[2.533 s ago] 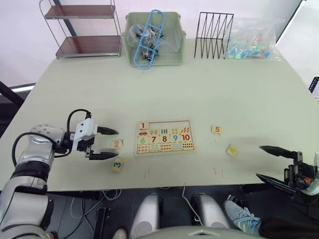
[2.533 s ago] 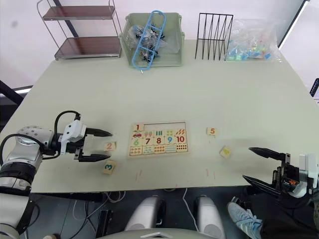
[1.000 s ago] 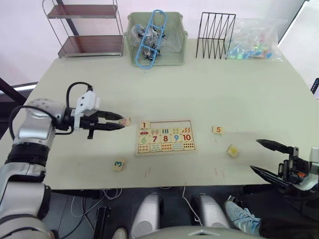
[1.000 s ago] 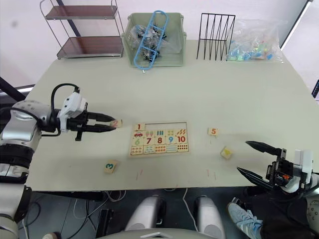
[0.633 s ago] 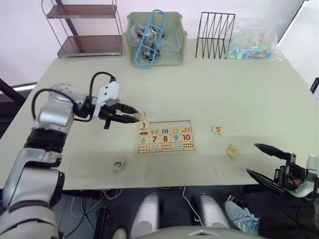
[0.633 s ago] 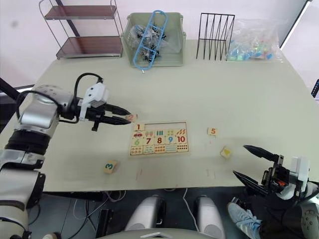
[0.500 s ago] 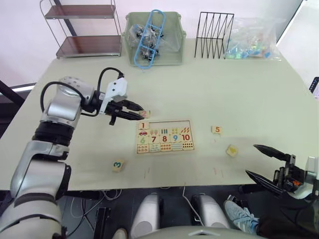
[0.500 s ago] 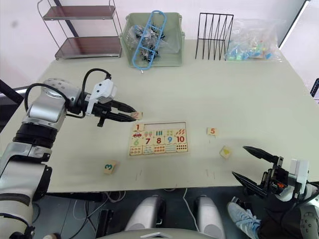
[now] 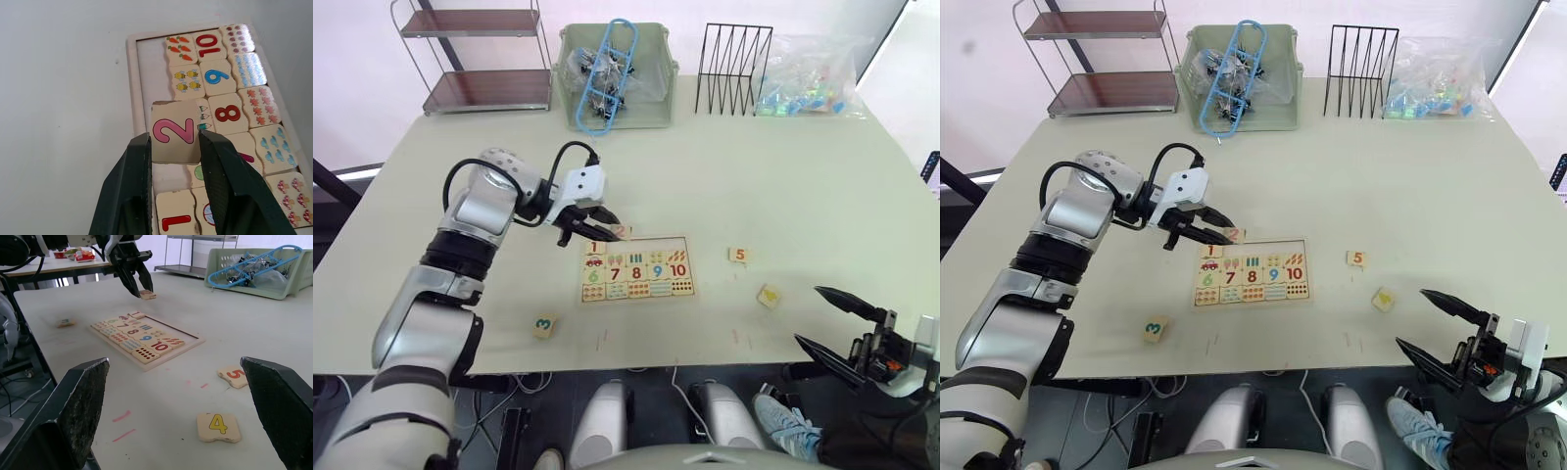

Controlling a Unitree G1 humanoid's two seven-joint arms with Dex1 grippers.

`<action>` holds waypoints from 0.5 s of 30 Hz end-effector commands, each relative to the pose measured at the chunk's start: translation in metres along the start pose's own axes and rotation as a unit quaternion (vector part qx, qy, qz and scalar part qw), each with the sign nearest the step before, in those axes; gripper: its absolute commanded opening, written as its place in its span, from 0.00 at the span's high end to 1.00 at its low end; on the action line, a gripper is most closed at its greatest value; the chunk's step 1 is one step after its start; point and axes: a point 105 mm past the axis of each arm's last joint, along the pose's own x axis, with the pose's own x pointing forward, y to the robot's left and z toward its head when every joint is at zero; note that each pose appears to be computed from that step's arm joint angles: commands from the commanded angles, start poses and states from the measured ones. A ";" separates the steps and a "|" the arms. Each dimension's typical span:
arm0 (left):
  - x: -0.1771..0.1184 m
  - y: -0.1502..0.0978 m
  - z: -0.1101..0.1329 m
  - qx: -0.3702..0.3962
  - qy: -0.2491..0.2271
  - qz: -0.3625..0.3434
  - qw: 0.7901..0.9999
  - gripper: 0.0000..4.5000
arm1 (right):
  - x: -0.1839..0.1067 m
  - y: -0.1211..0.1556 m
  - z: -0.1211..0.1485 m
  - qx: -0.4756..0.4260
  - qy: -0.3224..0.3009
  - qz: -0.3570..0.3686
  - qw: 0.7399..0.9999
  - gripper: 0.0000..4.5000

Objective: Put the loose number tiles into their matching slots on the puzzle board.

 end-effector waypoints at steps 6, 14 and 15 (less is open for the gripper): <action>-0.003 0.002 -0.007 -0.037 0.057 0.011 0.998 0.80 | 0.007 -0.001 0.013 -0.027 -0.011 0.002 1.000 0.00; 0.005 -0.006 -0.015 -0.064 0.086 0.010 0.994 0.80 | 0.011 -0.002 0.015 -0.029 -0.013 0.003 0.999 0.00; 0.006 -0.006 -0.016 -0.065 0.090 0.011 0.994 0.80 | 0.011 -0.002 0.015 -0.029 -0.013 0.003 0.999 0.00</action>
